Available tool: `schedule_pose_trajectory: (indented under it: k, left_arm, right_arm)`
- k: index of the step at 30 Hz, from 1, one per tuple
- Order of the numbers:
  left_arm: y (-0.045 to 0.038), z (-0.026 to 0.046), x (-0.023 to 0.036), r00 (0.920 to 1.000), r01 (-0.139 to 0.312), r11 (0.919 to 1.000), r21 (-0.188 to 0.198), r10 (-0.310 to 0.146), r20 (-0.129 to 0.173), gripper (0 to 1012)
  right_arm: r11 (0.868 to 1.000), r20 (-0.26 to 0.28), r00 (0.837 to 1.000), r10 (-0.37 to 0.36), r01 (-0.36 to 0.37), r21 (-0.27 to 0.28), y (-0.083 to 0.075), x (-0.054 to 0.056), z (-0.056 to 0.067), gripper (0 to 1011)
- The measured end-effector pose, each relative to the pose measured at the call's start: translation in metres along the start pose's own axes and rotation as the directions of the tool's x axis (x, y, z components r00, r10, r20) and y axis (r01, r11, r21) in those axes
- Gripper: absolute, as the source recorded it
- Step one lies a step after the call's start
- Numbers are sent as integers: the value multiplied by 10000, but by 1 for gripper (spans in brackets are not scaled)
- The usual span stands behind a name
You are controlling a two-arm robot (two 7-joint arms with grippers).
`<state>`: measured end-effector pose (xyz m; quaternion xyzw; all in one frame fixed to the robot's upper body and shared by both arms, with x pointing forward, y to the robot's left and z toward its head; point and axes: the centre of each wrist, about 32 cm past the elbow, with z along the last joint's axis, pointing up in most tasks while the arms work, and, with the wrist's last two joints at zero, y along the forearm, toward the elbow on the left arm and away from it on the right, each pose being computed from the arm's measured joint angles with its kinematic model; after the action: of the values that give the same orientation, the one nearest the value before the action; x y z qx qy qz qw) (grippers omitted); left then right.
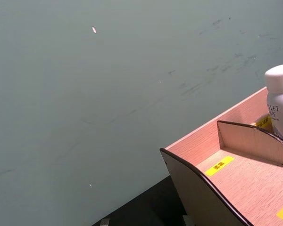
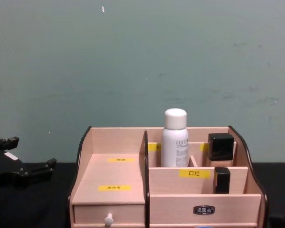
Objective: Pick up the facial cleanser and watermelon frost from the table and place them into the tiered storage box.
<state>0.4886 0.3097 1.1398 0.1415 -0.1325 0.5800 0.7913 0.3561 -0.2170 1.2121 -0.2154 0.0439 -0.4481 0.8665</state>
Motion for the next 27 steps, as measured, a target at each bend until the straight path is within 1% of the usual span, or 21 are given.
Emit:
schedule_pose_trajectory:
  k: [8,12,21,27]
  left_arm:
    - [0,0,0,10000,0,10000,0,0,0,1001]
    - [0,0,0,10000,1,10000,0,-1,0,1001]
    - [0,0,0,10000,1,10000,1,-1,0,1001]
    - [0,0,0,10000,0,10000,0,0,0,1001]
  right_arm:
    - [9996,-334,9991,258,-263,-137,150,-25,-50,1002]
    - [9994,-443,9987,264,-274,-207,234,-25,-70,1002]
    - [9994,-387,9992,76,-89,-332,330,-7,-96,1002]
    - [9996,-325,9995,-3,-6,-275,390,-1,-109,1002]
